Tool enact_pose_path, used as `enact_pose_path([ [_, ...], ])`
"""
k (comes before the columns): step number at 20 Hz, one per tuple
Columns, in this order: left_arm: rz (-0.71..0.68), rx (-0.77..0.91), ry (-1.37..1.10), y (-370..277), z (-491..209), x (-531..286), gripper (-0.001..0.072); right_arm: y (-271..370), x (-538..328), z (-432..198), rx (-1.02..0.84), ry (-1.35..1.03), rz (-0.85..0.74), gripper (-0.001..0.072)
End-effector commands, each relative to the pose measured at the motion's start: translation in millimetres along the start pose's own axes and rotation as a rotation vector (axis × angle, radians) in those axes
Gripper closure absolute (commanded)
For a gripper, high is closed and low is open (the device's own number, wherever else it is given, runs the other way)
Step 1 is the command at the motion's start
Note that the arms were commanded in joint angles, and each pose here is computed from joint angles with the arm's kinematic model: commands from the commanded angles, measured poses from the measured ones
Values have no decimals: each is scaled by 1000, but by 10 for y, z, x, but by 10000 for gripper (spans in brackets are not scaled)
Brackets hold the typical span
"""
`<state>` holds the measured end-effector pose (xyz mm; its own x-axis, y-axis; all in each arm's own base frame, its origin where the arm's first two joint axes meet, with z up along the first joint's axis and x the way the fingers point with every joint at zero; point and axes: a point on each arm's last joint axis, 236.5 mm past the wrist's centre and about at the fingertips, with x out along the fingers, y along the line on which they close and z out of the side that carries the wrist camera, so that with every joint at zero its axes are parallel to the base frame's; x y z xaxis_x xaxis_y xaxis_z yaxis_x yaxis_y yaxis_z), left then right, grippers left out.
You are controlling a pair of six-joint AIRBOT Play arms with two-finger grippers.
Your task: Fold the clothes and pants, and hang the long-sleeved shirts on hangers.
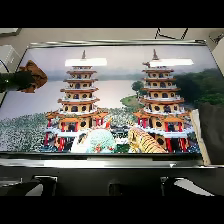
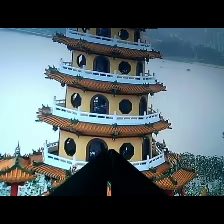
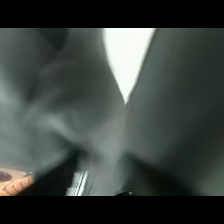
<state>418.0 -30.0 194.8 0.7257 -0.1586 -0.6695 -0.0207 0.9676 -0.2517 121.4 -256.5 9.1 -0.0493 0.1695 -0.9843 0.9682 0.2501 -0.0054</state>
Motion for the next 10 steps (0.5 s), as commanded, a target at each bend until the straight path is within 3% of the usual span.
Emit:
enact_pose_path([
  [1,-24,-15,-6,-64,25,-23,685,51,-76,132,-59,-60,20,8],
  [3,-143,-48,-101,-390,325,-211,685,659,-487,241,-197,-157,270,3],
  [5,-194,29,-299,-652,839,-490,687,1470,-1280,394,-327,-374,565,4],
  [7,-105,126,-376,-628,1067,-524,689,2173,-2000,297,-504,-592,673,5],
  [10,137,116,-137,-78,637,47,686,3188,-2227,-473,-732,-662,710,7],
])
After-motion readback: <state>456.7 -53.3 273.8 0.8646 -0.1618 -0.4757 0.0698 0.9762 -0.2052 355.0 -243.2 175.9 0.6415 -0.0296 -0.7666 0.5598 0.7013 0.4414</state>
